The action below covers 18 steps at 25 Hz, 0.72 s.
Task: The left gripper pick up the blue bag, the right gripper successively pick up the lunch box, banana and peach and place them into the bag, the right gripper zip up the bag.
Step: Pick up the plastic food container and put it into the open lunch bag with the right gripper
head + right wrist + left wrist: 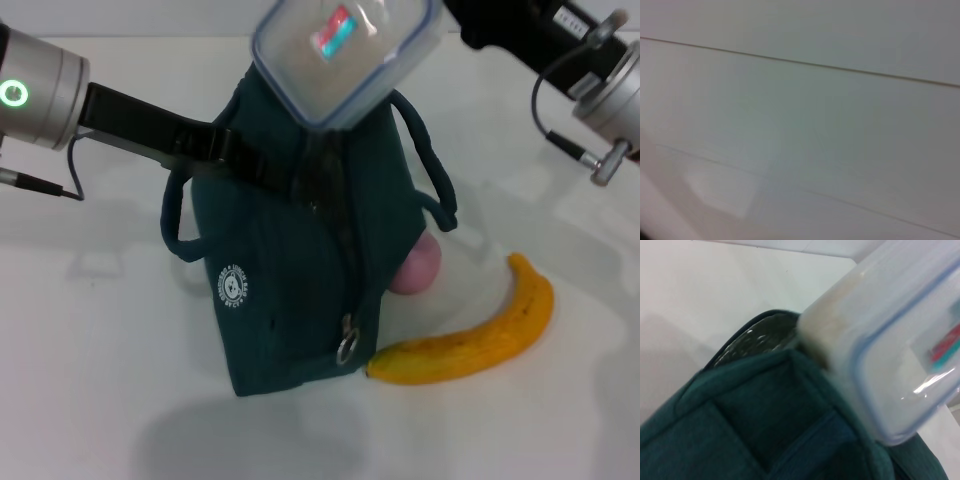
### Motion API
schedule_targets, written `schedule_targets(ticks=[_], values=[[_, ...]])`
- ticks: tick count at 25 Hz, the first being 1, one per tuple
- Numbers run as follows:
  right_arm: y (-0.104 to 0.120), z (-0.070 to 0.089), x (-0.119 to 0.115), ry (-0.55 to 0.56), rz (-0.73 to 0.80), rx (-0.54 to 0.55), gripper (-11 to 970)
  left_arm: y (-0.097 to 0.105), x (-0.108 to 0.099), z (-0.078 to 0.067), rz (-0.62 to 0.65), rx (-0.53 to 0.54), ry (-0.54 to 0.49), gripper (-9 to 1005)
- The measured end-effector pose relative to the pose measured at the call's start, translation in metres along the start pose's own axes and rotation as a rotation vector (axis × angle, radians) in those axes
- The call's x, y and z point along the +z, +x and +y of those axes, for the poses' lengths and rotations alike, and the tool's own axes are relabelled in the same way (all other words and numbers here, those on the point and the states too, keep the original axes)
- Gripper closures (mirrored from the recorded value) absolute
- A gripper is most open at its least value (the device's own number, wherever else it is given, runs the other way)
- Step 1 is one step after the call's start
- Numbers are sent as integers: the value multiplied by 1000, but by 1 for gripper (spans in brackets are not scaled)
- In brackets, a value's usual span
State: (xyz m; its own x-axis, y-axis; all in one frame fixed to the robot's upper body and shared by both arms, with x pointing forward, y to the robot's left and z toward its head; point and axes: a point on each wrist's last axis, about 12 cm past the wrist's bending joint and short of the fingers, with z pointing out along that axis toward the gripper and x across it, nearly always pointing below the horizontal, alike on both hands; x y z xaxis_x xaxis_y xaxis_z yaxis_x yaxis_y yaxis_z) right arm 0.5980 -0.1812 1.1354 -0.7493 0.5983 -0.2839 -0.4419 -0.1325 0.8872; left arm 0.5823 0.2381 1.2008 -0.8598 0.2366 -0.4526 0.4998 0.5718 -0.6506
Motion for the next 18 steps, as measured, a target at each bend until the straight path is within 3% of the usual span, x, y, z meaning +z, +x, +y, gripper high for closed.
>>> schedule_targets(ticks=[7, 18], values=[[10, -18, -6, 141, 46, -11, 790, 1, -2, 5, -29, -8, -24, 961], [12, -14, 19, 135, 141, -62, 763, 1, -3, 6, -32, -5, -28, 961]])
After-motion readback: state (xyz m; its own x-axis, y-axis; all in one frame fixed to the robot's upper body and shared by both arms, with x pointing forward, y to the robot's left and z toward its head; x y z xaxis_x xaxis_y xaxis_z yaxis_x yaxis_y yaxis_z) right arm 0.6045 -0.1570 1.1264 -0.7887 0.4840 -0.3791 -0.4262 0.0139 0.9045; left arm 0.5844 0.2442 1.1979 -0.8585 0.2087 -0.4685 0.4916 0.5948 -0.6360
